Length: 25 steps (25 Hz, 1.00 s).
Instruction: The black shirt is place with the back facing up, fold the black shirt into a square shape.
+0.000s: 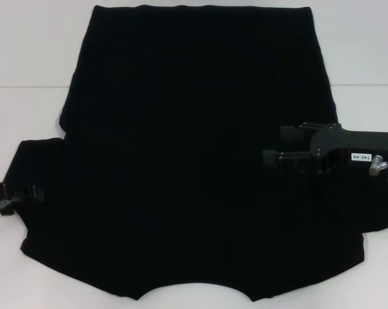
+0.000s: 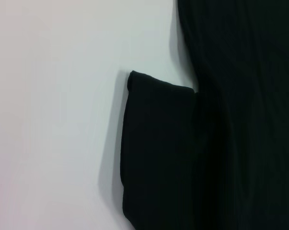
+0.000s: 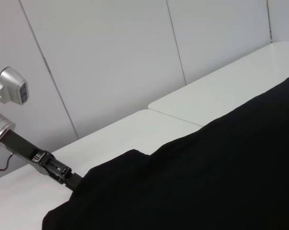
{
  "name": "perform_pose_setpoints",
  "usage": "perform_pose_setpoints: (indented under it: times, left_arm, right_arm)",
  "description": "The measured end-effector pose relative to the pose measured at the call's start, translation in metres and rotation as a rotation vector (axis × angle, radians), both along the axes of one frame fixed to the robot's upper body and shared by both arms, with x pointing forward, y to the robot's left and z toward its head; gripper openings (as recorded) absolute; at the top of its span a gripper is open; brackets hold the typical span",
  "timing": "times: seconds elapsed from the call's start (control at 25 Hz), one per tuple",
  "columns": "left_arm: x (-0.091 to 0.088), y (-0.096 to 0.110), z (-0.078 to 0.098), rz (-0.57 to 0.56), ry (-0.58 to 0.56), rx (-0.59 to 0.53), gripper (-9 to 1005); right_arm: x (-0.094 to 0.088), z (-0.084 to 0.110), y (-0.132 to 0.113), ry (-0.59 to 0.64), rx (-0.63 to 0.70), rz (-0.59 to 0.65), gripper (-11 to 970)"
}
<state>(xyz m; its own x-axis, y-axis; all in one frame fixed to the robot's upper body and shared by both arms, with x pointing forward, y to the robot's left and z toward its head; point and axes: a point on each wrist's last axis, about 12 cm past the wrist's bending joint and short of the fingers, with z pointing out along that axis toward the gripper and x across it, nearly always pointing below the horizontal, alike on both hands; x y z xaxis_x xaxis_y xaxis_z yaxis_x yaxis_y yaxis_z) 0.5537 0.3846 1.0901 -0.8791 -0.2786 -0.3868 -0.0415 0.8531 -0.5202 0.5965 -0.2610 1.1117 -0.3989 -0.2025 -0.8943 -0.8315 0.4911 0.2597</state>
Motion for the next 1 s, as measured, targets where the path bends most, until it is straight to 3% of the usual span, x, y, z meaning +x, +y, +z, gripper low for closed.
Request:
perform_pose_setpoints:
  times: [1.0]
  left_arm:
    - [0.017,-0.008,0.005,-0.030,-0.029,0.039,736]
  right_arm:
    - [0.000,0.000,-0.003,0.002,0.005,-0.011,915]
